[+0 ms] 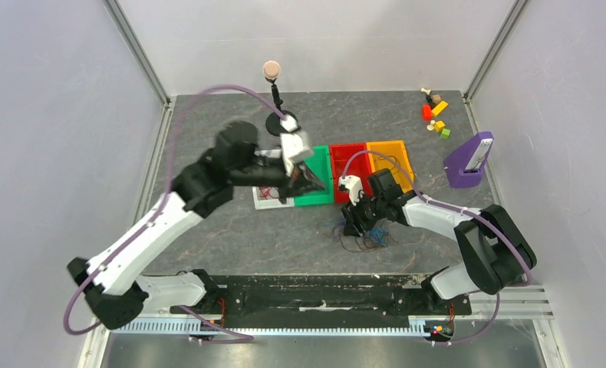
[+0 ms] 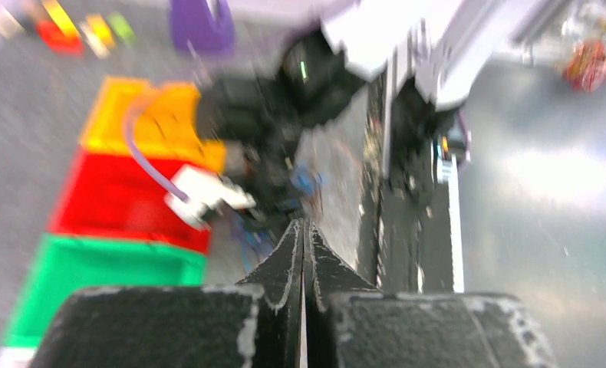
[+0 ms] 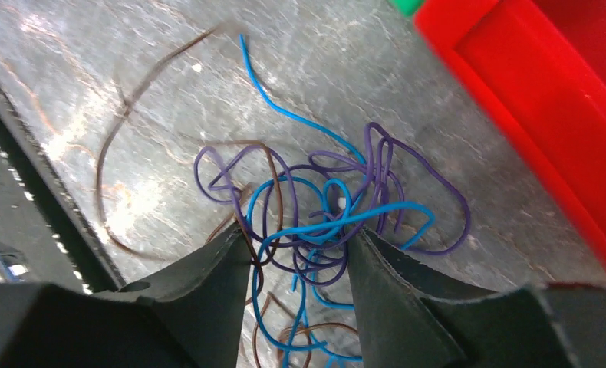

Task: Untangle the cables

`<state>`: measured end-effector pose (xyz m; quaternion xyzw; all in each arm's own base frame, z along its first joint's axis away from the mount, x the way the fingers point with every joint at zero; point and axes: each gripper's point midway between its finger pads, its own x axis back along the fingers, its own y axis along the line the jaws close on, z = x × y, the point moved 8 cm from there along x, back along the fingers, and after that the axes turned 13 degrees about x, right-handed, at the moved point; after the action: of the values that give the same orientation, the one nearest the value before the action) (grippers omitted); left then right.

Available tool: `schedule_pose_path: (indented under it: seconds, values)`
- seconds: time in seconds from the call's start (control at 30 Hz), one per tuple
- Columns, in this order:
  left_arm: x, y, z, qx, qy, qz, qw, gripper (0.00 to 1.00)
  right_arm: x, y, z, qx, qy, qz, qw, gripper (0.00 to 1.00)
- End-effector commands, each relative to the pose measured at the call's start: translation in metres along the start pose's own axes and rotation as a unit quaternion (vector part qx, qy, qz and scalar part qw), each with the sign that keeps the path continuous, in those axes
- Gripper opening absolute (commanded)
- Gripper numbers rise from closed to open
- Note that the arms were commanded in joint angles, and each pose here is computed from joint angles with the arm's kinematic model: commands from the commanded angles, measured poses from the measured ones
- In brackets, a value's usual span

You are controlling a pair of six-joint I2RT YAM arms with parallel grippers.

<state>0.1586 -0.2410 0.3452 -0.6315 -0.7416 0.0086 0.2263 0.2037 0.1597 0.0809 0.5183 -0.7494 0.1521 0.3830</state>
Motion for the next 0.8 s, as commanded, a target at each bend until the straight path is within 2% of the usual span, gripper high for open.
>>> schedule_pose_path:
  seconds: [0.0,0.1,0.17,0.23,0.27,0.37,0.4,0.5,0.6,0.77]
  values:
    - [0.059,-0.034,-0.07,-0.044,-0.109,0.025,0.993,0.02,0.007,-0.005,0.027,0.027,0.061,0.045,0.997,0.5]
    - [0.09,-0.044,-0.109,-0.056,-0.179,0.005,0.982,0.02,0.012,-0.003,0.036,0.045,0.076,0.053,0.995,0.49]
    - [0.104,-0.046,-0.123,-0.056,-0.2,-0.007,0.978,0.02,0.015,-0.004,0.036,0.052,0.076,0.064,0.994,0.49]
    - [0.102,-0.041,-0.11,-0.084,-0.149,-0.009,0.985,0.02,0.017,-0.004,0.034,0.055,0.077,0.063,0.993,0.49]
    - [0.096,-0.033,-0.096,-0.084,-0.114,-0.016,0.99,0.16,0.017,-0.005,0.033,0.056,0.077,0.063,0.993,0.49]
    - [0.067,-0.006,-0.024,-0.095,0.004,-0.023,0.995,0.69,0.016,-0.005,0.029,0.051,0.076,0.055,0.994,0.49]
    - [0.055,0.0,-0.006,-0.103,0.027,-0.029,0.994,0.74,0.015,-0.005,0.029,0.048,0.077,0.05,0.995,0.49]
    - [0.016,0.014,0.044,-0.099,0.077,-0.047,0.991,0.76,0.014,-0.004,0.029,0.044,0.081,0.045,0.995,0.49]
    - [-0.017,0.027,0.08,-0.071,0.079,-0.021,0.994,0.77,0.014,-0.004,0.029,0.045,0.082,0.043,0.995,0.49]
    - [-0.064,0.052,0.134,-0.114,0.1,0.023,0.988,0.79,0.015,-0.004,0.028,0.044,0.085,0.04,0.995,0.49]
